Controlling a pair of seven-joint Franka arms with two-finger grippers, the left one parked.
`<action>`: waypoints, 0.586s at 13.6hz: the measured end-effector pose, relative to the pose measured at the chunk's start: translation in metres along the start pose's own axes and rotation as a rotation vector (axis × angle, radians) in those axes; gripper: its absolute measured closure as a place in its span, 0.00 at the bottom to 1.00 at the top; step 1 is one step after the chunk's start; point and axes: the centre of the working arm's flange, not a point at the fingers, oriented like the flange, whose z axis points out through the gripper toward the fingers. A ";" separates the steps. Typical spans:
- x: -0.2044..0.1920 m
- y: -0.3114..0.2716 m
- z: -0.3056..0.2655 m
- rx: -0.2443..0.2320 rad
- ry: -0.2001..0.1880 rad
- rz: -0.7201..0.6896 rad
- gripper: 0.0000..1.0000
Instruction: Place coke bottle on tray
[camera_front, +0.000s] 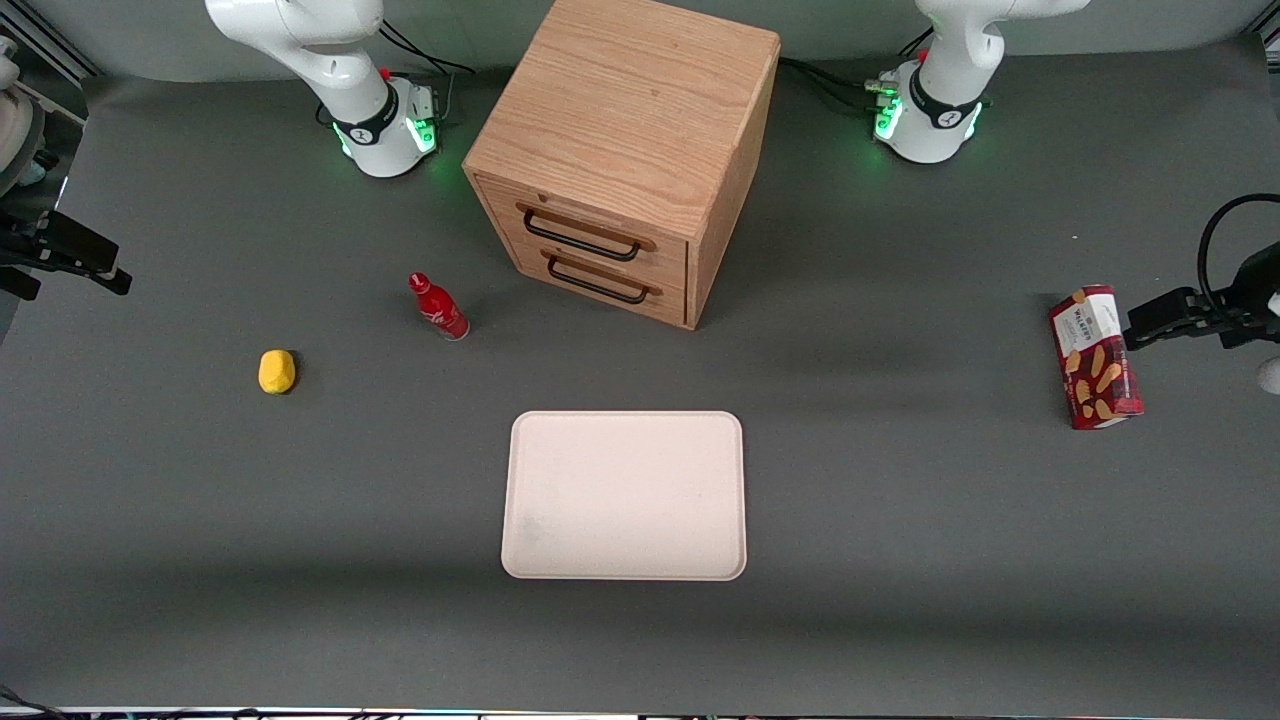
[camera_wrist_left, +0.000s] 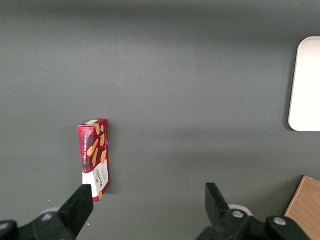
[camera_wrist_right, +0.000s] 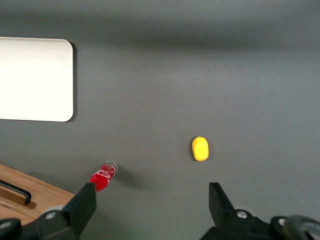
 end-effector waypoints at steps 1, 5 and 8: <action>0.000 0.000 0.000 0.000 0.000 0.000 0.00; -0.001 0.000 -0.002 0.000 0.004 0.001 0.00; -0.002 0.000 -0.003 0.000 0.004 0.001 0.00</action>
